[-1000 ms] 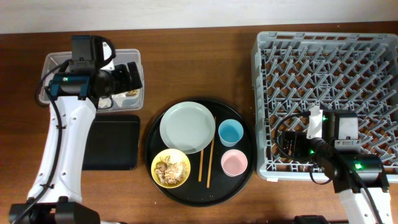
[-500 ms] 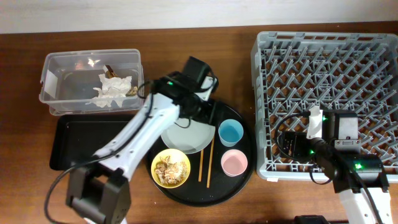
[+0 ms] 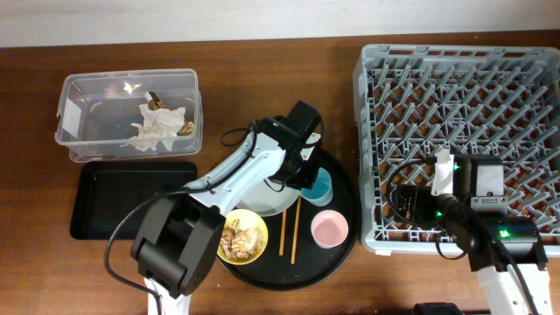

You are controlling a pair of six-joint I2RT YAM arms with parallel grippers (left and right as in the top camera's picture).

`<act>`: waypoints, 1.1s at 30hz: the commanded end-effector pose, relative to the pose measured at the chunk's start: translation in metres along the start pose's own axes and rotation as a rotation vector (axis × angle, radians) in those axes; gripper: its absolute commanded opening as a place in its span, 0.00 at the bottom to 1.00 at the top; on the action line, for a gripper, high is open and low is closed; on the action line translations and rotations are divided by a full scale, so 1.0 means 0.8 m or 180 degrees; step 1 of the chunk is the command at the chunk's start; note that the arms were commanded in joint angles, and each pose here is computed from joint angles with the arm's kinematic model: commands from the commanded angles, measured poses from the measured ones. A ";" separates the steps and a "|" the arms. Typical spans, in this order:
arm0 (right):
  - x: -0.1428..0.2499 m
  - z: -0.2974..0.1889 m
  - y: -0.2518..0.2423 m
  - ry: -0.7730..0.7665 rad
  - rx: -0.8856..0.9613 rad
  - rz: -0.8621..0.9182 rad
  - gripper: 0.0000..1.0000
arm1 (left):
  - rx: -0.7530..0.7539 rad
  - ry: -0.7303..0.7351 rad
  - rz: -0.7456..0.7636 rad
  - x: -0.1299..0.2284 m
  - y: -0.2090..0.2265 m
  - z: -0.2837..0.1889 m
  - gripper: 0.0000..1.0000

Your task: Sort waste into correct bins and load items into the dishwasher rack

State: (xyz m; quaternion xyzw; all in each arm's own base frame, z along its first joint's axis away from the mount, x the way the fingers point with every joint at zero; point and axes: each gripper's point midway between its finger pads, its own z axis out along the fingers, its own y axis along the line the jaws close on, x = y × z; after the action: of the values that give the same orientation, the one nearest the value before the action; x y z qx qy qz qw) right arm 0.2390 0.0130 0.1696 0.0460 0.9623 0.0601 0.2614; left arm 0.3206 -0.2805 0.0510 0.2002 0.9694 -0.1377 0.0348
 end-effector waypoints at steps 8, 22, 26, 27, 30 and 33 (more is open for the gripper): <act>-0.056 -0.014 0.095 -0.0393 -0.1405 -0.0072 0.98 | 0.2256 -0.0945 -0.0513 -0.076 0.033 -0.206 0.00; -0.089 -0.051 0.192 -0.0594 -0.3347 -0.0725 0.98 | 0.3369 -0.0639 0.0278 -0.050 -0.097 -0.242 0.00; -0.105 -0.083 0.206 -0.0977 -0.3710 -0.1141 0.99 | 0.3387 -0.0563 0.0201 -0.048 -0.101 -0.241 0.00; -0.103 -0.089 0.208 -0.0993 -0.3801 -0.1194 0.99 | 0.3397 -0.0560 0.0204 -0.048 -0.102 -0.242 0.00; -0.101 -0.092 0.209 -0.0979 -0.3856 -0.1207 0.83 | 0.3476 -0.0536 0.0225 -0.045 -0.104 -0.246 0.00; -0.101 -0.092 0.209 -0.0982 -0.3850 -0.1207 0.78 | 0.3543 -0.0513 0.0245 -0.043 -0.107 -0.250 0.00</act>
State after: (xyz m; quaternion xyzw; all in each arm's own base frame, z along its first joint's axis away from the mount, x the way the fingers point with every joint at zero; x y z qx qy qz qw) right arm 0.2927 0.1555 0.2823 -0.2431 0.7276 0.5116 0.3869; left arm 0.3180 -0.3126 0.2553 0.2031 0.7447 -0.6358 -0.0052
